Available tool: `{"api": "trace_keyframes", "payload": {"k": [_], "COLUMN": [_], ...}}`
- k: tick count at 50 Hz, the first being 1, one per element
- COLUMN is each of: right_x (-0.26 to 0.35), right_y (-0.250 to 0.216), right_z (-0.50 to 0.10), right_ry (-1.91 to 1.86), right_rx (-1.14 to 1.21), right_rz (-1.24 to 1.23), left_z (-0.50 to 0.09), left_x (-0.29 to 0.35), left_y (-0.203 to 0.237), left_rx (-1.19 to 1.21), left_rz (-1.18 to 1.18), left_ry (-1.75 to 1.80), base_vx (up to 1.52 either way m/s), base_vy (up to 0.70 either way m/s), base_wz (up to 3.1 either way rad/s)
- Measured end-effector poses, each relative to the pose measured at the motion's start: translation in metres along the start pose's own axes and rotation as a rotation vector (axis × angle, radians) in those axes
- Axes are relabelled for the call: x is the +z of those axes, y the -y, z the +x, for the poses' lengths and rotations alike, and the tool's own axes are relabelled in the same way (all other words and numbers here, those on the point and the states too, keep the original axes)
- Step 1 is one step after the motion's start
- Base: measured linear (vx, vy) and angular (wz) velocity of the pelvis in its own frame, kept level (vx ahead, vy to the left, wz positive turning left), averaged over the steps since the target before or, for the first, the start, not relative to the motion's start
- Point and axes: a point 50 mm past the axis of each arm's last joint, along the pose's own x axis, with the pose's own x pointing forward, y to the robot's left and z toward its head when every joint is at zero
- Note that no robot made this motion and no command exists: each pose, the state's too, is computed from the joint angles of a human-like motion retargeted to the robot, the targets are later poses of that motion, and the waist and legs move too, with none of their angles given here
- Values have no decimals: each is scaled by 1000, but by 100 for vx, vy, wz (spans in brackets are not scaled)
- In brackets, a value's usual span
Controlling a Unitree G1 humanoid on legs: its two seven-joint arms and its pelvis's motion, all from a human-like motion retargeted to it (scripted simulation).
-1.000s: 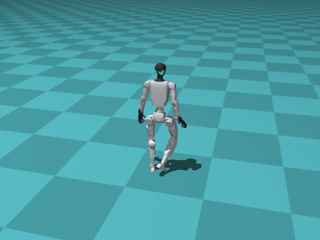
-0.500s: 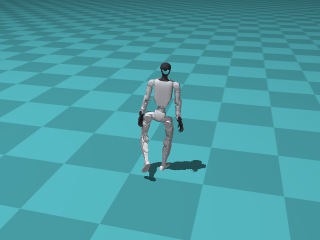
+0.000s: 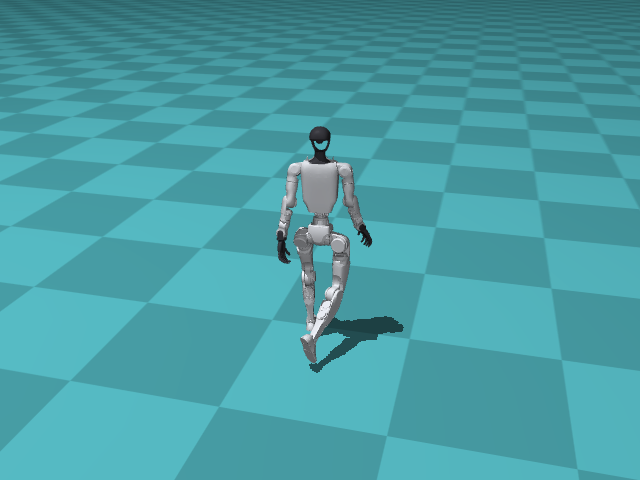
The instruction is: Walk run
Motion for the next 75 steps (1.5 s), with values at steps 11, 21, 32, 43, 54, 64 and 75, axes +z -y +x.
{"api": "trace_keyframes", "payload": {"k": [11,21,32,43,54,64,75], "right_x": [-104,-160,-87,70,45,-68,-152], "right_y": [-73,-112,-61,90,34,-62,-121], "right_z": [-63,-132,-52,25,14,-45,-136], "right_ry": [-381,-618,-478,132,71,-331,-641], "right_rx": [410,704,117,-351,-242,6,465], "right_rz": [-284,-194,-70,138,99,-49,-105], "left_z": [-79,-155,-9,0,2,-70,-200], "left_x": [189,260,75,-49,-3,169,274], "left_y": [-96,-121,-14,57,31,-99,-143], "left_rx": [273,541,75,-261,-162,368,654], "left_rz": [40,92,117,127,59,252,288], "left_ry": [556,919,173,-234,-120,426,1044], "base_vx": [97,127,126,97,122,105,109], "base_vy": [-7,-32,-24,-1,14,8,-21], "base_wz": [72,44,-41,-67,-34,74,68]}}
